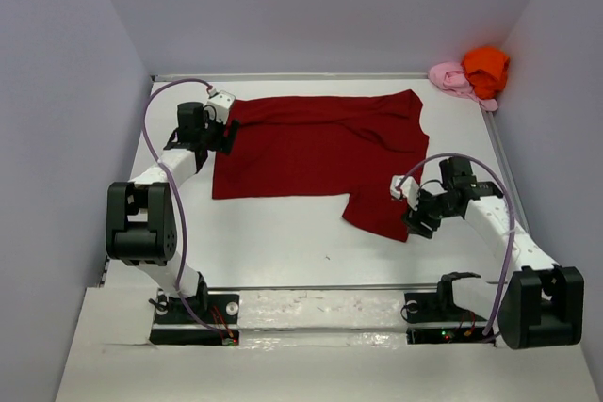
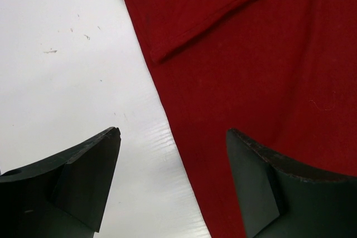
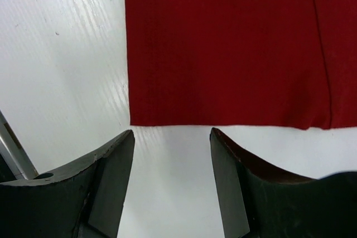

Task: Fold and stack the t-shirts
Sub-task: Fold the tshirt

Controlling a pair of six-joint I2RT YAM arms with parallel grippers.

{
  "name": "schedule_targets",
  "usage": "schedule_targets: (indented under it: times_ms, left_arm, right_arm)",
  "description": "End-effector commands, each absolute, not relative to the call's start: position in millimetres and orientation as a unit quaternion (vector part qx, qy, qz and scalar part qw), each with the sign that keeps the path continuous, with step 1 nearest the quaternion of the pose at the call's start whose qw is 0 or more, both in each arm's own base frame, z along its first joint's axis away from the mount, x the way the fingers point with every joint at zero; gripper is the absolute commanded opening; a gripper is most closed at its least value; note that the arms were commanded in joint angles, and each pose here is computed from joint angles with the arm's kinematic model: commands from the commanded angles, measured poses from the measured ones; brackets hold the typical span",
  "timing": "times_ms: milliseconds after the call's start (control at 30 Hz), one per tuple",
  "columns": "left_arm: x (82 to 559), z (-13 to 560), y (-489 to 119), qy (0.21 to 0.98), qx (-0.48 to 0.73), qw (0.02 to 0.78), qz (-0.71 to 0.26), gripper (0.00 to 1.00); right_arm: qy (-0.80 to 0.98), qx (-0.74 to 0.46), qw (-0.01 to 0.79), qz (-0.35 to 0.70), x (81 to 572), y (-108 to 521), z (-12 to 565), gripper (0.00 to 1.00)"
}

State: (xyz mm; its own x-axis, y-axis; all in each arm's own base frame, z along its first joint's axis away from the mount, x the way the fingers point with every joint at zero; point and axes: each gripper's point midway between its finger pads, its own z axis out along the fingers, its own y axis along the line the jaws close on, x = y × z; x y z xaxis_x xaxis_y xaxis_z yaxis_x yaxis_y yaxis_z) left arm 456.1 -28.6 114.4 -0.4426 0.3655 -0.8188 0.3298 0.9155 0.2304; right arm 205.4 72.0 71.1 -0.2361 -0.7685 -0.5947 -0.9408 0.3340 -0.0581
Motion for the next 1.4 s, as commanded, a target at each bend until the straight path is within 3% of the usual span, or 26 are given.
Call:
schedule_targets:
  times_ms: [0, 233, 600, 1367]
  left_arm:
    - [466, 147, -26, 0.828, 0.199, 0.523, 0.027, 0.88]
    - [466, 151, -27, 0.826, 0.199, 0.526, 0.027, 0.88]
    - [465, 152, -30, 0.827, 0.200, 0.526, 0.017, 0.88]
    - [464, 140, -29, 0.835, 0.200, 0.512, 0.016, 0.88]
  right_arm:
    - [0.755, -0.563, 0.300, 0.153, 226, 91, 79, 0.62]
    - [0.734, -0.609, 0.267, 0.139, 207, 109, 59, 0.61]
    - [0.743, -0.628, 0.223, 0.058, 200, 73, 38, 0.60]
    - [0.757, -0.612, 0.190, 0.125, 196, 90, 21, 0.59]
